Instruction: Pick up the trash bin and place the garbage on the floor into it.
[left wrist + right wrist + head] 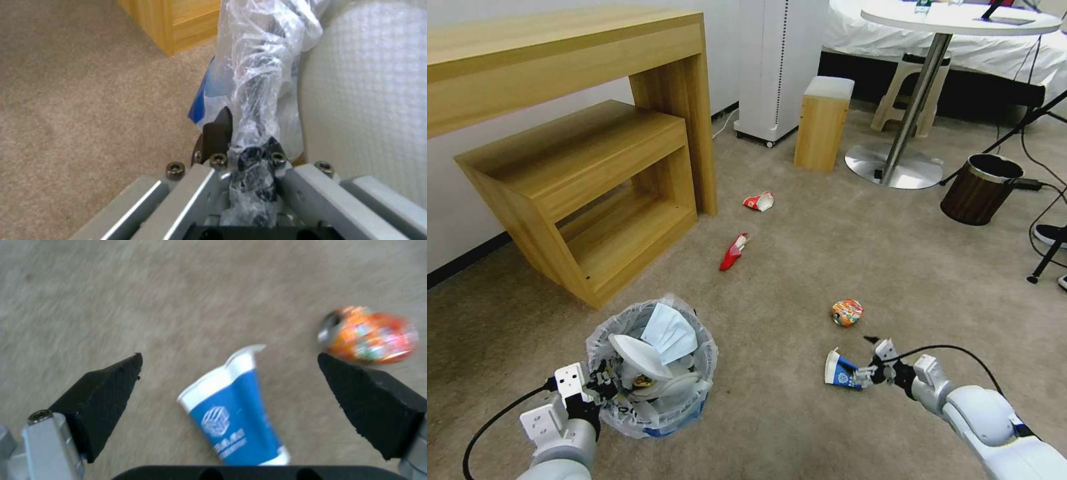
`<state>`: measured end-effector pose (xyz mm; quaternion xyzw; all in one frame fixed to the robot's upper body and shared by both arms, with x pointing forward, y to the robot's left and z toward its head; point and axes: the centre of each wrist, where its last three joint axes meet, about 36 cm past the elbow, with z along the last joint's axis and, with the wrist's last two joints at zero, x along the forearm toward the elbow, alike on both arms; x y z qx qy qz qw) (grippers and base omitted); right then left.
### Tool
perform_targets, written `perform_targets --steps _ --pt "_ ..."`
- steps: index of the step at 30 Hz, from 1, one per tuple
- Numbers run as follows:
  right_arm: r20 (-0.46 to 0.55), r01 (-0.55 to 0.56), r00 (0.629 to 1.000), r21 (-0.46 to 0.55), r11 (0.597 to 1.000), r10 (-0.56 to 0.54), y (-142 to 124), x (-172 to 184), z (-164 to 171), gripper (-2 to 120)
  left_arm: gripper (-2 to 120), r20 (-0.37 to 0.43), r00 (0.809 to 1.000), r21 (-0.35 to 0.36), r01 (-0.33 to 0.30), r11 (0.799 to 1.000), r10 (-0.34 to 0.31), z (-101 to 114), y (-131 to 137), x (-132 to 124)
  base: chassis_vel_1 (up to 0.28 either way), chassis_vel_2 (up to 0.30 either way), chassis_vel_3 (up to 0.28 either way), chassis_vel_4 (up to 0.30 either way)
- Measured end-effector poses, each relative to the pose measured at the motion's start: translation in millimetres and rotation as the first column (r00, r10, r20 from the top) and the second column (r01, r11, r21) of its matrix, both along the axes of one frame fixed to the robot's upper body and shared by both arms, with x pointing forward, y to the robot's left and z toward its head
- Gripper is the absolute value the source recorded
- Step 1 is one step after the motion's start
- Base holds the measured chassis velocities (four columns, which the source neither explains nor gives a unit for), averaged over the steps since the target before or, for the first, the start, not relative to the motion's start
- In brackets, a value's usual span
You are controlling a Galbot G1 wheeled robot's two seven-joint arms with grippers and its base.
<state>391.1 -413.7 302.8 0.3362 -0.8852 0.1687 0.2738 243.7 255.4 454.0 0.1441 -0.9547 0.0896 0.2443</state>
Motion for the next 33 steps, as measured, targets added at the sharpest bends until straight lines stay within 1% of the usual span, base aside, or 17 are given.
perform_targets --steps 3,7,10,15,17,22,24,29,32,33 --pt "-0.023 -0.073 0.997 -0.001 0.997 0.073 -15.1 16.7 -9.3 100 1 -0.003 1.0 0.007 -0.005 1.0 0.005 -1.2 0.8 0.3 0.0 0.0 0.0 0.0" --pt "-0.024 -0.087 0.996 0.008 0.996 0.087 -22.8 26.1 -13.3 100 1 -0.007 1.0 0.01 -0.007 1.0 0.008 -2.8 -0.2 0.4 0.0 0.0 0.0 0.0" --pt "-0.026 -0.107 0.994 0.027 0.994 0.108 -34.6 39.9 -21.0 100 1 -0.013 1.0 0.012 -0.009 1.0 0.009 -4.9 -1.8 0.1 0.0 0.0 0.0 0.0" --pt "-0.045 -0.098 0.994 0.023 0.995 0.099 -41.9 45.7 -29.3 100 1 -0.013 1.0 0.014 -0.011 1.0 0.011 -5.0 -1.9 0.0 0.0 0.0 0.0 0.0" --pt "-0.068 -0.082 0.994 0.01 0.997 0.082 -48.2 47.3 -37.9 100 1 -0.013 1.0 0.014 -0.013 1.0 0.013 -5.0 -2.0 0.1 0.0 0.0 0.0 0.0" --pt "-0.108 -0.042 0.993 0.0 0.999 0.042 -49.6 48.5 -53.5 98 1 -0.018 1.0 0.013 -0.015 1.0 0.015 -7.6 -3.8 -0.1 0.0 0.0 0.0 0.0" --pt "-0.125 -0.026 0.992 -0.01 1.0 0.025 -46.1 50.4 -59.8 92 1 -0.018 1.0 0.012 -0.015 1.0 0.016 -8.3 -4.7 -0.2 0.0 0.0 0.0 0.0" --pt "-0.147 0.023 0.989 -0.04 0.999 -0.029 -39.0 52.1 -66.9 87 1 -0.018 1.0 0.012 -0.017 1.0 0.017 -9.0 -5.0 -0.1 0.0 0.0 0.0 0.0" --pt "-0.15 0.049 0.987 -0.059 0.997 -0.057 -35.5 54.0 -69.9 73 1 -0.018 1.0 0.012 -0.018 1.0 0.018 -9.8 -5.6 -0.1 0.0 0.0 0.0 0.0" --pt "-0.15 0.049 0.987 -0.059 0.997 -0.057 -35.5 54.0 -69.9 73 1 -0.018 1.0 0.012 -0.018 1.0 0.018 -9.8 -5.6 -0.1 0.0 0.0 0.0 0.0"
